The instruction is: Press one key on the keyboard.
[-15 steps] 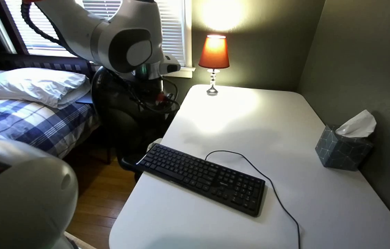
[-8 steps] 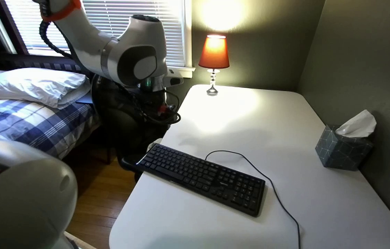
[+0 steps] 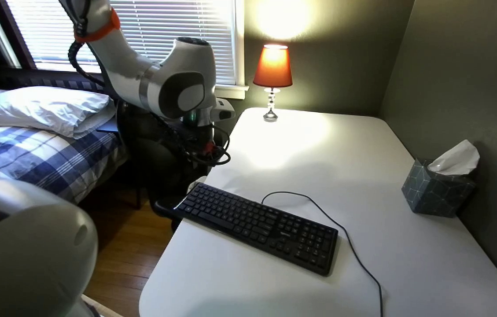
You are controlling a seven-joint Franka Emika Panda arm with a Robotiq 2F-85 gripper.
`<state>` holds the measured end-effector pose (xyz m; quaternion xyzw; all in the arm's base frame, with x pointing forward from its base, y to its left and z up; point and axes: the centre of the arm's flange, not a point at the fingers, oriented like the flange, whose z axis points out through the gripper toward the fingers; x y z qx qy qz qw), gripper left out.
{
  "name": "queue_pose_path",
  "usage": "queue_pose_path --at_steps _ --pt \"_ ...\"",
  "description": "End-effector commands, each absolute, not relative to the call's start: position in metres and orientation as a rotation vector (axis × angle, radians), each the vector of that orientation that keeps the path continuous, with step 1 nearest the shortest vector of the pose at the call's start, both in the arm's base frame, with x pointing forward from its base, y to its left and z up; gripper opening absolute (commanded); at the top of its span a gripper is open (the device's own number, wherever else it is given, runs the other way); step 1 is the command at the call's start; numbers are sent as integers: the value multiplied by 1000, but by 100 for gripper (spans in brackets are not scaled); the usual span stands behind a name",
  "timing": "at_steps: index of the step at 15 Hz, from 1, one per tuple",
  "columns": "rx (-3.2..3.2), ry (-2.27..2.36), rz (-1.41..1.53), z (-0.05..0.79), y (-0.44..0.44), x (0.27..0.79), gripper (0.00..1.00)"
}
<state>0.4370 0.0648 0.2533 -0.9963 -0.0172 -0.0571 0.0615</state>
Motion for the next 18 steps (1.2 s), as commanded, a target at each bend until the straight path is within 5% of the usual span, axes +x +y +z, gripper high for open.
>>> queue_pose_path --at_steps 1,3,18 --pt "-3025 -17 -160 235 69 448 14" --pt "-3028 -5 -143 230 69 450 0" --pt "-3044 37 -66 199 70 468 0"
